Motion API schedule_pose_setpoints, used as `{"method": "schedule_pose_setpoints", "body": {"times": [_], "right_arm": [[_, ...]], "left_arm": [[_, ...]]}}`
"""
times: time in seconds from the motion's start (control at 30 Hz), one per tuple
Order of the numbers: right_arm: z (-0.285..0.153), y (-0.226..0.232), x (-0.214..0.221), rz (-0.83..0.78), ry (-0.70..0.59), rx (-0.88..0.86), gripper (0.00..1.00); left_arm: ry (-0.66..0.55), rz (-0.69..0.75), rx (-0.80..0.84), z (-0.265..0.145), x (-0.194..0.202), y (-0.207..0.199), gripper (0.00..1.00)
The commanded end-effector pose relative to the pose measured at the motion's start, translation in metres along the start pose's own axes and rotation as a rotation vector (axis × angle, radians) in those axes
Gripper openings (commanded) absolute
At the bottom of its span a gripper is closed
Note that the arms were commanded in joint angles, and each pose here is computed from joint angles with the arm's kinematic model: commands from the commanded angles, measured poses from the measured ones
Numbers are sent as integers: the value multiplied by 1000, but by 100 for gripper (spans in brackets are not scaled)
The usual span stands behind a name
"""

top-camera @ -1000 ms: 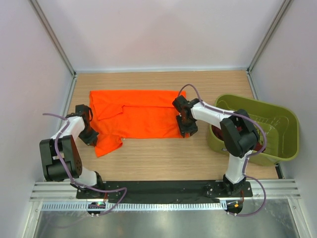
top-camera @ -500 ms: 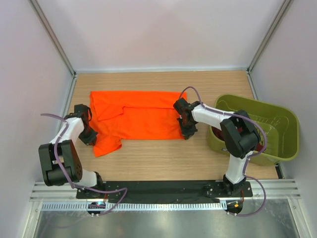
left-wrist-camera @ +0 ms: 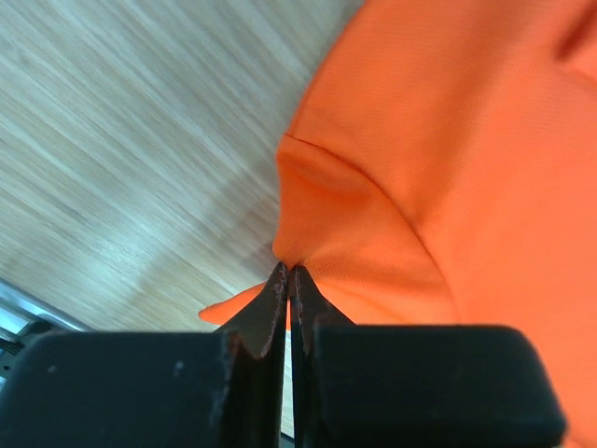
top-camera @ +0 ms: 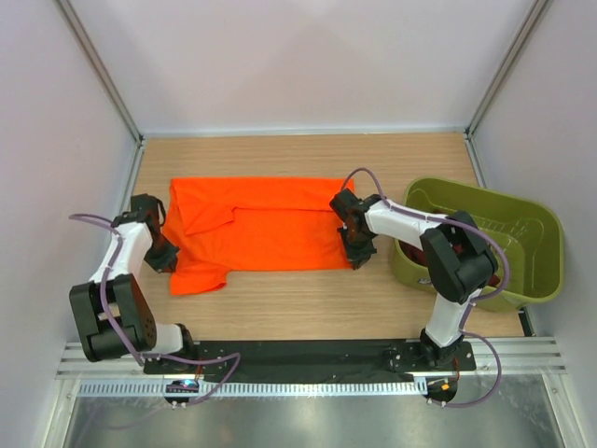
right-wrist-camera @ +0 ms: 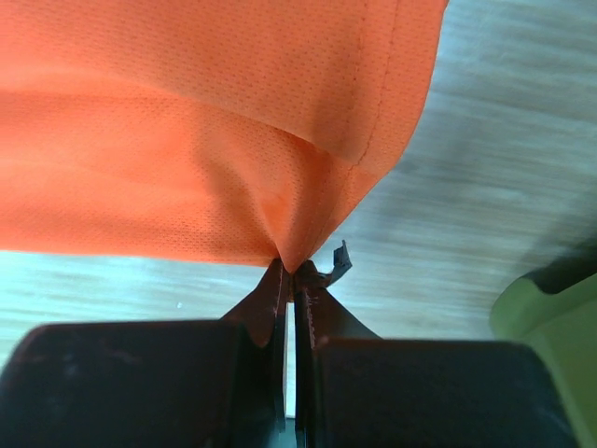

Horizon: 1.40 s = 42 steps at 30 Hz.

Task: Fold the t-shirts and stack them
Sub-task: Fold the tshirt

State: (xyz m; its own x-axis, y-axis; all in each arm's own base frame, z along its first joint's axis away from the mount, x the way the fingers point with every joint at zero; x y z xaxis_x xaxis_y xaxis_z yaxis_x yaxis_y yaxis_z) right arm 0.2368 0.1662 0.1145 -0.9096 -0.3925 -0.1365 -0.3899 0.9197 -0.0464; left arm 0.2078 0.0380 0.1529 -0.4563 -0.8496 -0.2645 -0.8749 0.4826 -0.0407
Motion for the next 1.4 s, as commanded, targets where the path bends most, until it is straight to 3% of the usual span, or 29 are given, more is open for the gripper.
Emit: {"method": "schedule_pose_setpoints", "body": {"times": [0.0,0.17,0.53,0.9,1.37], "right_arm": [[-31,7,-10,10,-58,-69,1],[-57,4,-33,32,-93,-55,1],[-59,-23,-67,79,-78,-22,1],[-43,-34,-107,106,-63,-8,1],[-31,-38,-140,139,-44,1,1]], "left_arm": [[-65,11,131,-35,-12,-5,0],[-120,25,270,-73,-25,-23,0],[-163,53,378,-89,-56,-63,0],[-147,91,395,-70,-95,-118,0],[-76,114,392,-38,-112,-152,0]]}}
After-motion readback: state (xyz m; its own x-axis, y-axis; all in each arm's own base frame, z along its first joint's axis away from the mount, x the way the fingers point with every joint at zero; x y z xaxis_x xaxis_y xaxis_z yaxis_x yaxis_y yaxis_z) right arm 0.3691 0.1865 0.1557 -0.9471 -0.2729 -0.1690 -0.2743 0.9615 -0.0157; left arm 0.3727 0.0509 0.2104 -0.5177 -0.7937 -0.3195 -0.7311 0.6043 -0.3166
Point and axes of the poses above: each gripper's point midway between its finger pads, its own z axis out along the fingers, its own y axis along the line the jaws close on, x = y × z, the point moved 10 cm from there along -z, back along the fingers, and after that the axes turned 12 degrees about -z, right-handed, at the moved point
